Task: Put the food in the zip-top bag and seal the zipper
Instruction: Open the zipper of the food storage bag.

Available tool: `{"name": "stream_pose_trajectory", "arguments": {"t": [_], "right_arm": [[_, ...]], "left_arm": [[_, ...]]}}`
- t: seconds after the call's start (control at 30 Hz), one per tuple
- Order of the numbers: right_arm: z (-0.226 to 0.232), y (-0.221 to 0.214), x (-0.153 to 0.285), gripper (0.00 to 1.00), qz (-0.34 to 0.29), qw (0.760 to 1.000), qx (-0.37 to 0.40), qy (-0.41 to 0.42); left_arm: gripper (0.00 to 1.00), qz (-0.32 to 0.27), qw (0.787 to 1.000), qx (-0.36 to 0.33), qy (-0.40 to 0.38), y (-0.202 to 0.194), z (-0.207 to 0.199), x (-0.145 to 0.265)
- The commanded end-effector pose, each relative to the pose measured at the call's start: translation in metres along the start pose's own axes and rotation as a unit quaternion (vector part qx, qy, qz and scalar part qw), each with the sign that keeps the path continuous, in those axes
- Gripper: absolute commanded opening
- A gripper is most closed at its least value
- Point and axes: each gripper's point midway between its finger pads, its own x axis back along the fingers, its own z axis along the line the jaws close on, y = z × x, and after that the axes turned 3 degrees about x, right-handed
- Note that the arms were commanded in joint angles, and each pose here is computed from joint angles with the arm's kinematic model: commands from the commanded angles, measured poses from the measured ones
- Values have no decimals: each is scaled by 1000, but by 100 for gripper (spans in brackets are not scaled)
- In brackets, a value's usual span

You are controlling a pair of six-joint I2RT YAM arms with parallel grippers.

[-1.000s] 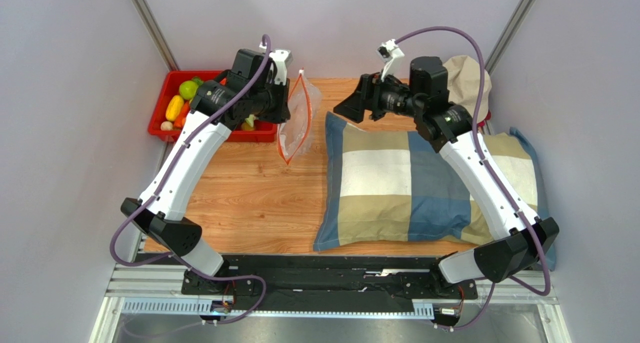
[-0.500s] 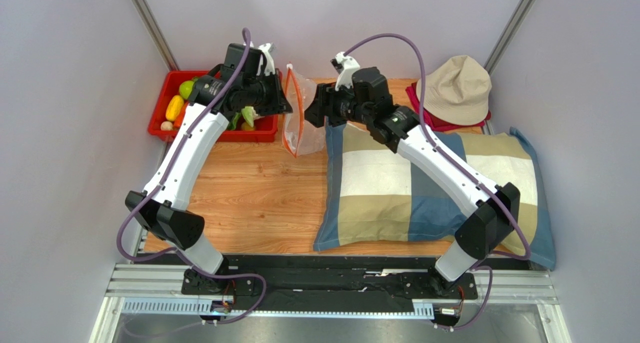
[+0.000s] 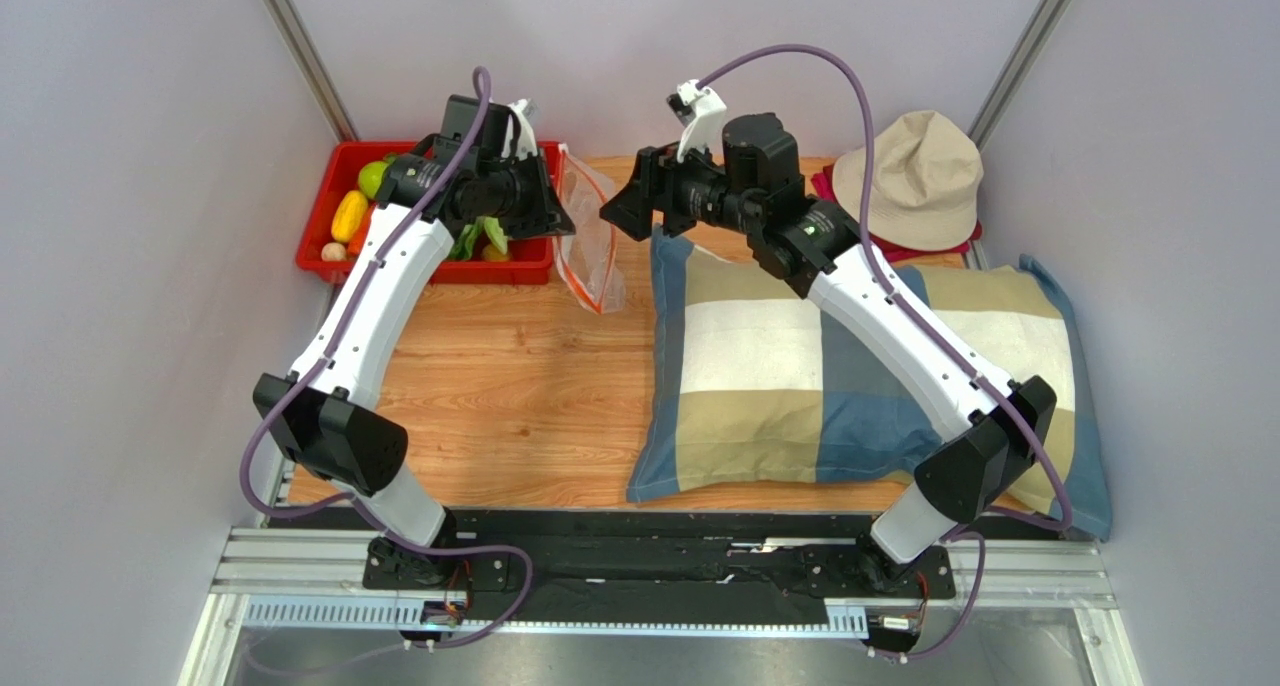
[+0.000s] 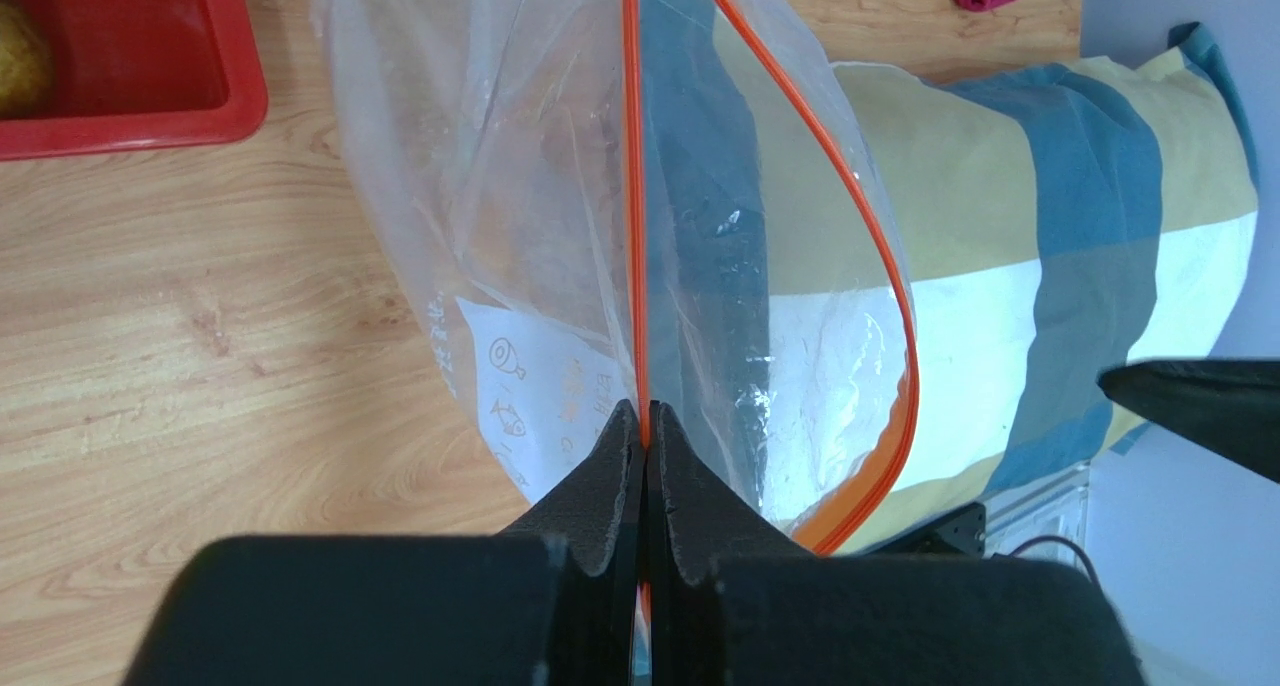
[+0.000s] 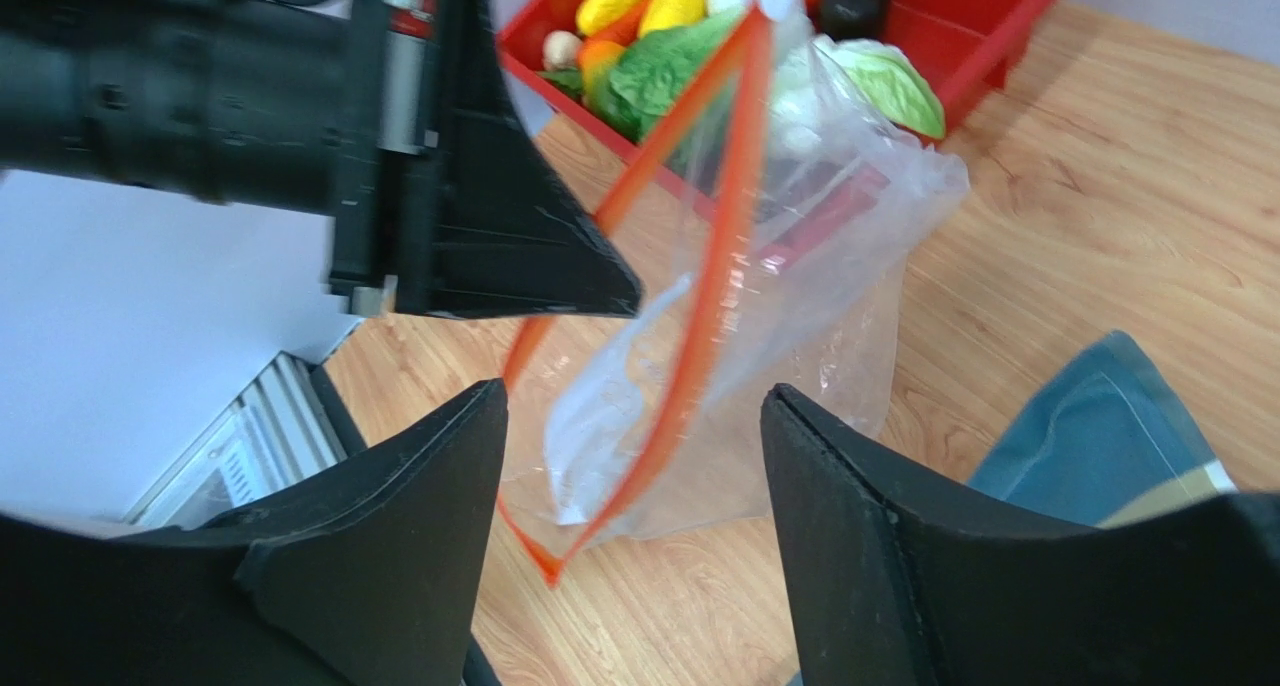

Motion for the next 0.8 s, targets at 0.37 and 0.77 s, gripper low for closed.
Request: {"name": "stream_pose_trajectory", "arguments": {"t": [0.37, 0.77], "right_arm": [[-32, 1, -32, 16, 18, 992, 45, -113], [-50, -11, -14, 0, 42, 994, 34, -92]], "left_arm": [[0, -20, 998, 9, -54, 12, -8, 10], [0, -6, 994, 52, -97, 24, 40, 11]]}}
